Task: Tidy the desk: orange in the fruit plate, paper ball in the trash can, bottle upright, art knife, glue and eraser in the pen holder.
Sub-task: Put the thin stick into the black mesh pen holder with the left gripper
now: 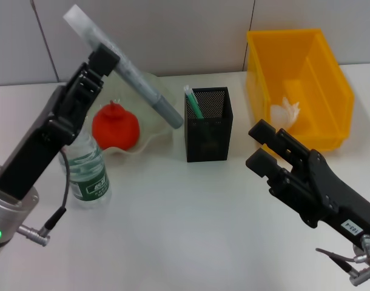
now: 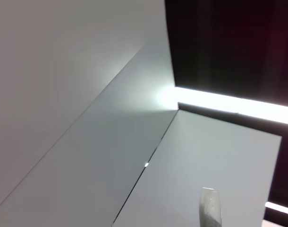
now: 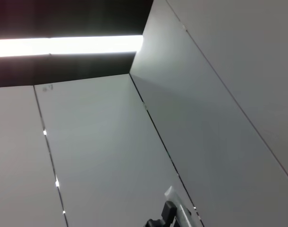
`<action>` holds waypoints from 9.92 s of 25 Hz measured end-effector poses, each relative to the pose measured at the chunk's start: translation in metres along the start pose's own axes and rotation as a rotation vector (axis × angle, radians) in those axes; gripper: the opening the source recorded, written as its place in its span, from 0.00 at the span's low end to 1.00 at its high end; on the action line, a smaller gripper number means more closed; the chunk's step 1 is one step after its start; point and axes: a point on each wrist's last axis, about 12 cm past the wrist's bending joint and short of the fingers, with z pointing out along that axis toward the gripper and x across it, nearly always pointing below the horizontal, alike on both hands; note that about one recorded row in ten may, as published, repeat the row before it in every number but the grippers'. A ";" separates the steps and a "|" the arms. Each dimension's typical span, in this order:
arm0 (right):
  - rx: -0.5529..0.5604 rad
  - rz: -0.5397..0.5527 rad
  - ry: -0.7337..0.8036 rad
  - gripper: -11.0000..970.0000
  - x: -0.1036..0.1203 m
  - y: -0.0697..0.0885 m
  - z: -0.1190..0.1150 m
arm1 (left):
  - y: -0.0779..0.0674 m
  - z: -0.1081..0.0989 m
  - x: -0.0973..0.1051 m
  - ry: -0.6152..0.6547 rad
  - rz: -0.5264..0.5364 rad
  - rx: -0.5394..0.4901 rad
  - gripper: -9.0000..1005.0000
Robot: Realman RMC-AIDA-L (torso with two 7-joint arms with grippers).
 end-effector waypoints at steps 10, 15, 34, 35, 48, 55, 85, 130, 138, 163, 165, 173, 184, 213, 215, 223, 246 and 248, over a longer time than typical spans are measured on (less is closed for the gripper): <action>0.033 0.020 0.017 0.69 0.005 0.000 -0.001 | 0.003 -0.002 0.008 0.036 -0.010 -0.051 0.14; 0.047 0.022 0.014 0.69 0.006 0.001 -0.005 | 0.003 -0.002 0.008 0.037 -0.011 -0.053 0.14; 0.122 0.134 -0.012 0.69 0.011 -0.001 -0.003 | 0.010 0.004 0.013 0.016 -0.075 -0.110 0.14; 0.127 0.143 -0.004 0.69 0.012 -0.003 -0.002 | 0.010 0.004 0.013 0.016 -0.076 -0.113 0.14; 0.122 0.143 0.035 0.69 0.017 -0.008 0.009 | 0.016 0.003 0.015 0.013 -0.136 -0.178 0.14; 0.114 0.118 0.029 0.69 0.019 -0.009 0.017 | 0.018 0.003 0.017 -0.013 -0.193 -0.208 0.14; 0.104 0.089 0.037 0.69 0.022 -0.017 0.042 | 0.020 0.000 0.019 -0.034 -0.257 -0.252 0.14; 0.169 -0.014 -0.107 0.69 -0.041 -0.029 -0.022 | 0.012 0.002 0.036 0.155 -0.067 -0.165 0.14; 0.192 -0.026 -0.103 0.69 -0.048 -0.027 -0.035 | 0.011 0.004 0.038 0.188 -0.024 -0.141 0.14; 0.078 -0.102 0.553 0.69 -0.018 -0.021 -0.070 | 0.044 0.093 0.053 0.392 0.627 -0.158 0.14; 0.077 -0.101 0.553 0.69 -0.018 -0.022 -0.069 | 0.046 0.095 0.052 0.393 0.644 -0.170 0.14; 0.056 -0.096 0.548 0.69 -0.017 -0.025 -0.059 | 0.064 0.102 0.051 0.484 0.708 -0.259 0.14; 0.030 -0.088 0.553 0.69 -0.012 -0.028 -0.050 | 0.078 0.095 0.050 0.559 0.741 -0.328 0.14; 0.017 -0.082 0.560 0.69 -0.011 -0.030 -0.045 | 0.075 0.104 0.052 0.554 0.734 -0.294 0.14; 0.017 -0.082 0.560 0.69 -0.011 -0.030 -0.045 | 0.076 0.104 0.052 0.555 0.735 -0.295 0.14; 0.012 -0.082 0.558 0.69 -0.010 -0.030 -0.043 | 0.077 0.105 0.052 0.562 0.741 -0.295 0.14; 0.007 -0.076 0.547 0.69 -0.014 -0.031 -0.042 | 0.071 0.101 0.046 0.525 0.706 -0.262 0.52; 0.013 -0.083 0.549 0.69 -0.016 -0.032 -0.043 | 0.062 0.090 0.043 0.486 0.679 -0.238 0.59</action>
